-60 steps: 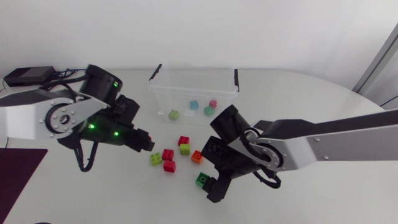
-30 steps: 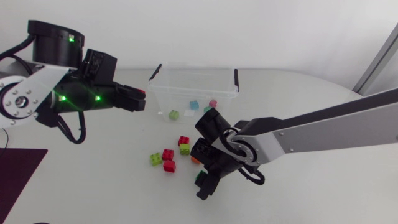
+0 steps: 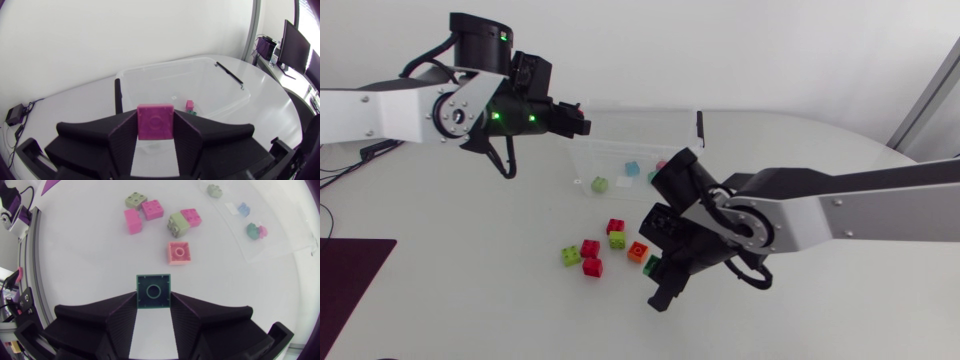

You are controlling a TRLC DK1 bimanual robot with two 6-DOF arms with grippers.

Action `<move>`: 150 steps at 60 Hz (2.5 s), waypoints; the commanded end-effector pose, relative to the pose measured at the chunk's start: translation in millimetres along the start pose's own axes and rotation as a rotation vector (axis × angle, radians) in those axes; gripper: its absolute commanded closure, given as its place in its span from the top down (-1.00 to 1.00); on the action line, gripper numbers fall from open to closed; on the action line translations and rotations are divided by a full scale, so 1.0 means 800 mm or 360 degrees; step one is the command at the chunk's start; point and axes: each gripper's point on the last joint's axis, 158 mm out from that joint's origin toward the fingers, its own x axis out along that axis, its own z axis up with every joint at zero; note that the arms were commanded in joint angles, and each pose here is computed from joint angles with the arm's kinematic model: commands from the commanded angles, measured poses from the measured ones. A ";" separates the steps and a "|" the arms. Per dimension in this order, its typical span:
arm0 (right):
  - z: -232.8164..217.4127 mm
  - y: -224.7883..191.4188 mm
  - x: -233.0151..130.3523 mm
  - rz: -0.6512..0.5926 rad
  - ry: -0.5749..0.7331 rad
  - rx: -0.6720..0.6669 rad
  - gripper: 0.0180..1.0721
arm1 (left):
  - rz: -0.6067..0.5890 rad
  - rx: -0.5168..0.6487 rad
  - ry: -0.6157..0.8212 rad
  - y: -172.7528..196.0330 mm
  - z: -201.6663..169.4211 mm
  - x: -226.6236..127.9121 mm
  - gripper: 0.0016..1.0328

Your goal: Pick up the duplo bricks and place them in the container

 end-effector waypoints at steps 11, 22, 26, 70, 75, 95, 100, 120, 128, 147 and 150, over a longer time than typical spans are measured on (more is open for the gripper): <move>0.017 -0.045 -0.055 -0.0109 -0.0093 0.0047 -0.32 | -0.0012 -0.0046 -0.0027 -0.002 0.022 0.061 -0.24; 0.053 -0.091 -0.103 -0.0209 -0.0223 0.0087 -0.32 | 0.0015 -0.0057 -0.0019 0.012 0.023 0.100 0.66; 0.068 -0.106 -0.118 -0.0238 -0.0275 0.0113 -0.32 | 0.0023 -0.0058 -0.0009 0.016 0.021 0.101 0.70; 0.225 -0.292 -0.100 -0.0478 -0.0602 0.0309 -0.31 | -0.0476 0.0458 0.0526 -0.016 -0.172 -0.085 0.78; 0.232 -0.307 -0.090 -0.0509 -0.0611 0.0318 -0.30 | -0.0547 0.0549 0.0610 -0.026 -0.204 -0.092 0.78; 0.223 -0.299 -0.100 -0.0518 -0.0588 0.0322 0.91 | -0.0771 0.0698 0.0806 -0.070 -0.275 -0.085 0.78; 0.216 -0.274 -0.116 -0.0494 -0.0610 0.0284 0.91 | -0.0802 0.0725 0.0852 -0.070 -0.289 -0.078 0.77; 0.152 -0.162 -0.115 -0.0339 -0.0532 0.0118 0.91 | -0.0850 0.0772 0.0956 -0.063 -0.312 -0.057 0.69; 0.099 -0.129 -0.076 -0.0250 -0.0420 0.0086 0.90 | -0.0886 0.0788 0.1028 -0.069 -0.327 -0.043 0.67; 0.049 -0.068 -0.017 -0.0089 -0.0273 -0.0013 0.85 | -0.0935 0.0754 0.1125 -0.073 -0.345 -0.021 -0.40; 0.047 -0.060 -0.008 -0.0068 -0.0252 -0.0029 0.84 | -0.0931 0.0751 0.1123 -0.071 -0.344 -0.022 -0.49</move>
